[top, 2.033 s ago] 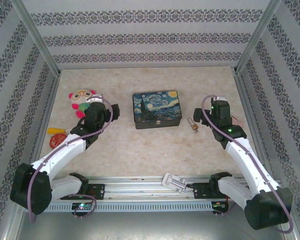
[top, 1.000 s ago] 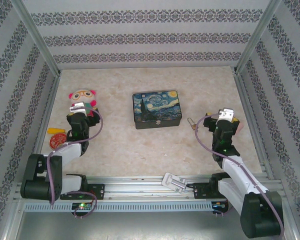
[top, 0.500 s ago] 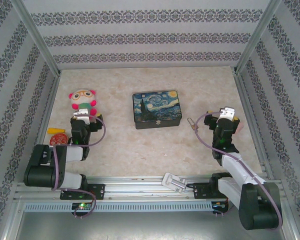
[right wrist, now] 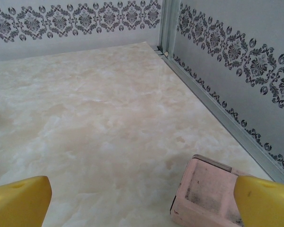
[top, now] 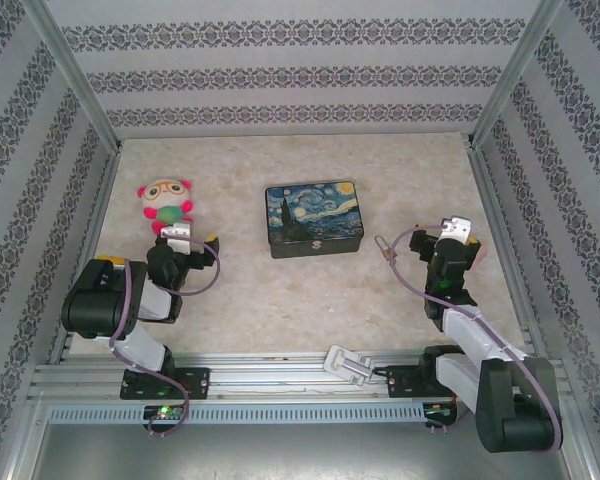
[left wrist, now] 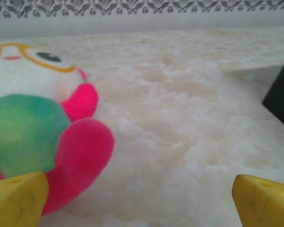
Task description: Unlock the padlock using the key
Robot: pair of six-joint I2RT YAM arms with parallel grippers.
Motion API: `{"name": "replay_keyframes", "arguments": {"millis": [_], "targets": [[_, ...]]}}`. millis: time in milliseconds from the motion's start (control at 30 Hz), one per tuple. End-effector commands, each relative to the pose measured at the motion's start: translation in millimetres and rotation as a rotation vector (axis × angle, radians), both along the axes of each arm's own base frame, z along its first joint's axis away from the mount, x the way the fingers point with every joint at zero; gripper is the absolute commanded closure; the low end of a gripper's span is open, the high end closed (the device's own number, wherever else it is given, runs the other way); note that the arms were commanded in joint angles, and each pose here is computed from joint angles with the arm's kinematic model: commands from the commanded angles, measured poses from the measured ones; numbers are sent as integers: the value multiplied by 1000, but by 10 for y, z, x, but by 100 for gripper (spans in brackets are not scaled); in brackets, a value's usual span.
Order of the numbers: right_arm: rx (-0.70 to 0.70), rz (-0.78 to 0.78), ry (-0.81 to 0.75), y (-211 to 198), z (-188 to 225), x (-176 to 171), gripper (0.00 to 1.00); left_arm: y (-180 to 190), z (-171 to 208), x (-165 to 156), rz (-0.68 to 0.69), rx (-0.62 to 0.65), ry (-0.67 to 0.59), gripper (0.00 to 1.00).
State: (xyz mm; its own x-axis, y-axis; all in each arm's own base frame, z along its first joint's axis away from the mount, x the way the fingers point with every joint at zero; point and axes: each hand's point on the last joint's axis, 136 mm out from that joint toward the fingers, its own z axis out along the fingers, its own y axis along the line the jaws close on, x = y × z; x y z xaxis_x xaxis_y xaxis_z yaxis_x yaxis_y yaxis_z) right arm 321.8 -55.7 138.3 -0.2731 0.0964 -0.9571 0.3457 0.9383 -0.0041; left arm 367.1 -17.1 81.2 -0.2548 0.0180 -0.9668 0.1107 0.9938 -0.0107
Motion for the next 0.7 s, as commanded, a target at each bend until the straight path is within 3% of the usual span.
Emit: {"name": "replay_keyframes", "arguments": {"millis": [0, 200, 667], "targets": [[13, 17, -47, 14, 31, 35, 2, -126, 179, 80, -98, 22, -52, 1], [6, 70, -103, 82, 88, 127, 2, -34, 96, 280, -64, -10, 57, 1], [53, 199, -131, 290, -51, 392, 2, 127, 77, 322, 26, -21, 74, 1]]}}
